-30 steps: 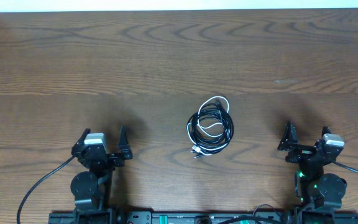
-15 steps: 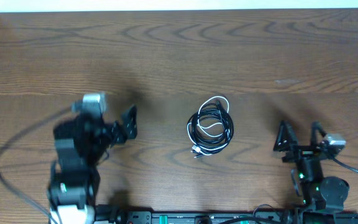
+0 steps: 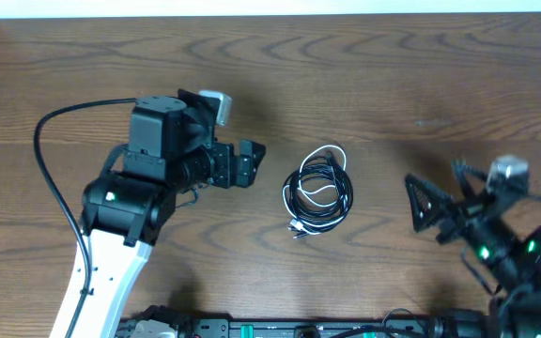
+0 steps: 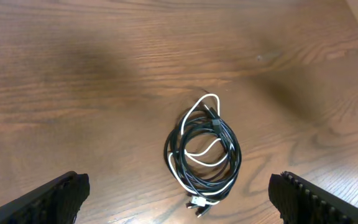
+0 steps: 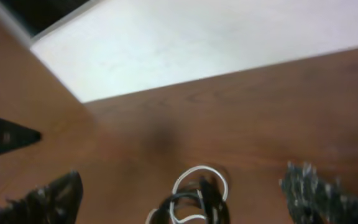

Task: Untangle cables
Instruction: 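Move both grippers toward the tangled black and white cables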

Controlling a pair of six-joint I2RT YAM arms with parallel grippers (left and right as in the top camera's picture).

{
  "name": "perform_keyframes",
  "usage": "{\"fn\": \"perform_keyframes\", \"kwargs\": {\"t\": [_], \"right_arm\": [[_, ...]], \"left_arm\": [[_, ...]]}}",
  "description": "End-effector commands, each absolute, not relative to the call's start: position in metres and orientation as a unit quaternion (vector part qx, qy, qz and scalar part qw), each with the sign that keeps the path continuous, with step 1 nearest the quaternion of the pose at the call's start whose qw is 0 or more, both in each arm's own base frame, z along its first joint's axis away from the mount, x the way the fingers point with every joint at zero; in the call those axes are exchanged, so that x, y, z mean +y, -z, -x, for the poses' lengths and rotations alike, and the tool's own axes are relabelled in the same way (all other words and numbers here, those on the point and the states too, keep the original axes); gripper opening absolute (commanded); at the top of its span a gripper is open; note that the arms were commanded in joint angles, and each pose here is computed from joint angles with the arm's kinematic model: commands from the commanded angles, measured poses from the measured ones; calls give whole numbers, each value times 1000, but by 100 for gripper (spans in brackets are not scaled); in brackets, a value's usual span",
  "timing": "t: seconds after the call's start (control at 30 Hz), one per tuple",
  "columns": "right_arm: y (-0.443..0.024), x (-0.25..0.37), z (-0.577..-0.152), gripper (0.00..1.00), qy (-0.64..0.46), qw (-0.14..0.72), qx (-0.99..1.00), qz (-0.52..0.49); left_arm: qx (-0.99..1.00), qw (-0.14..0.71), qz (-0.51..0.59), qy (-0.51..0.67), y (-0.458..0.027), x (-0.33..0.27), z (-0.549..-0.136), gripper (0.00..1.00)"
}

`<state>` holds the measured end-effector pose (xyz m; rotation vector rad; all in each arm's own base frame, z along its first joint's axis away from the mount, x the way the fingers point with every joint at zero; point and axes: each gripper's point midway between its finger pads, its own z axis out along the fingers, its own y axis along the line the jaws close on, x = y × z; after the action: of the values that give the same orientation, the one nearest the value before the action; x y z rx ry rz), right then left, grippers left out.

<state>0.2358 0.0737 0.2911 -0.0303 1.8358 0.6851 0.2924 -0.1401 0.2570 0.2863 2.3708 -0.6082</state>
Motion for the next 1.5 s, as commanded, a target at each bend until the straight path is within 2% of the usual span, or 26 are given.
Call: {"fn": "perform_keyframes", "kwargs": {"t": [0.0,0.2,0.43,0.6,0.73,0.77,0.8,0.87,0.9,0.97,1.1,1.2,1.27,1.47], "right_arm": [[-275,100,-252,99,-309,444,838,69],[-218,128,-277,99,-258,262,926,86],[-184,181,-311,99,-249,231,930,142],[-155,187,-313,99,-257,169,950,59],[-120,182,-305,99,-238,120,963,42],[-111,181,-301,91,-234,105,966,36],[-104,179,-297,88,-230,87,969,19],[-89,177,-285,90,-224,41,973,-40],[-83,177,-278,98,-220,20,973,-68],[-75,180,-265,99,-212,-8,971,-110],[-54,184,-252,99,-180,-20,965,-190],[-39,195,-250,89,-186,-6,958,-219],[-33,200,-248,88,-193,-2,956,-221],[-14,203,-242,74,-196,16,954,-227]], "left_arm": [[902,353,-118,220,-269,-138,-291,98],[908,339,-154,191,-258,-133,-285,98],[941,269,-135,152,-222,-120,-280,98],[956,217,-131,145,-201,-118,-273,98],[960,196,-131,149,-193,-120,-271,98],[960,192,-132,154,-192,-121,-270,98],[960,190,-133,158,-192,-123,-269,98],[960,188,-133,158,-192,-123,-268,98],[960,189,-133,159,-192,-123,-268,98],[960,189,-133,159,-192,-123,-268,98],[960,187,-133,158,-191,-123,-267,98],[960,187,-133,158,-191,-123,-267,98],[960,187,-133,159,-191,-123,-268,98],[960,190,-133,159,-192,-123,-269,98]]}}
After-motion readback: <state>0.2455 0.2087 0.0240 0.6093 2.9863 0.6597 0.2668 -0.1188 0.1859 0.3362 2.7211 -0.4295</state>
